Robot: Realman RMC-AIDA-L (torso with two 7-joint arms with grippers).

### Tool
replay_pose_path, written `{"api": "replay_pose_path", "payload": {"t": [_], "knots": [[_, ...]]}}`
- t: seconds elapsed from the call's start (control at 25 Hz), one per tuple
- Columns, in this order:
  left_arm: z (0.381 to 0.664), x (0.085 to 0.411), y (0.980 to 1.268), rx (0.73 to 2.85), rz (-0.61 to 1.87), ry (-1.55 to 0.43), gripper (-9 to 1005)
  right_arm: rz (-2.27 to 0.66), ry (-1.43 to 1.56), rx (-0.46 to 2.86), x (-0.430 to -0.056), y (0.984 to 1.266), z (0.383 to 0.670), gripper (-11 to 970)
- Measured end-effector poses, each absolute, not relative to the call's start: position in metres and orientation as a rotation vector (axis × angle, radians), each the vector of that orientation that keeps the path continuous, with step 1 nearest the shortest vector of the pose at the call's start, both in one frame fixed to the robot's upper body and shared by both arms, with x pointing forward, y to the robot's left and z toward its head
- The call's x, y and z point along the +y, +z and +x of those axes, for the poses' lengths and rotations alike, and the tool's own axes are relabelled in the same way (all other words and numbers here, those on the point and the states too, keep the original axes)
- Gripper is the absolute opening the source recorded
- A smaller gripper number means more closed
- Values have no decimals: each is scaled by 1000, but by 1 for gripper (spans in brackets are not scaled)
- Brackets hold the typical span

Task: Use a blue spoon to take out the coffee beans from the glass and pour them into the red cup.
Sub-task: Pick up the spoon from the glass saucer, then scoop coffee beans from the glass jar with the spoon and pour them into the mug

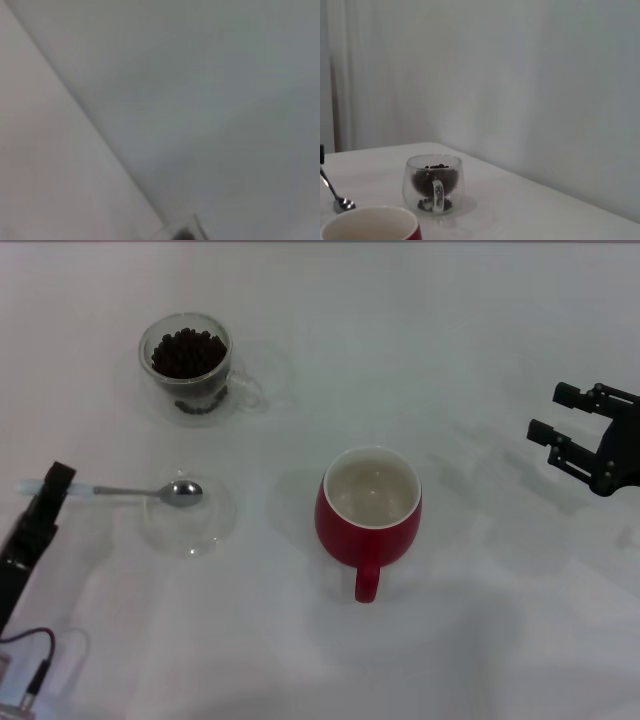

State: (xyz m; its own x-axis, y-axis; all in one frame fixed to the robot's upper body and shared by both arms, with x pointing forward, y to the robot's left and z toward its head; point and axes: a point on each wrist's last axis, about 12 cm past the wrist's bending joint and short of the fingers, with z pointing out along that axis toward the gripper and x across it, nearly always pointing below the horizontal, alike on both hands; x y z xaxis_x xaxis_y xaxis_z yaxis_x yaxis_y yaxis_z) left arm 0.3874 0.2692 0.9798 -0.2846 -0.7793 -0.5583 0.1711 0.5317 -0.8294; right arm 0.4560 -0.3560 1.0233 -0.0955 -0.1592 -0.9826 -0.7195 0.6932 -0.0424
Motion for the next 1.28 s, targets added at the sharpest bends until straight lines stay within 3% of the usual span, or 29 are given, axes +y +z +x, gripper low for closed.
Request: {"api": "replay_pose_path", "payload": {"t": [0.28, 0.68, 1.0, 1.28], "knots": [[416, 297, 998, 1558, -396, -1053, 126, -729, 563, 1601, -345, 1022, 457, 543], [506, 325, 1049, 1668, -181, -1195, 126, -683, 552, 1517, -331, 1025, 459, 543], [553, 350, 1092, 1737, -148, -1193, 125, -619, 553, 1452, -328, 1029, 453, 543], [585, 347, 1107, 1896, -145, -1188, 126, -594, 568, 1423, -326, 1030, 447, 543]]}}
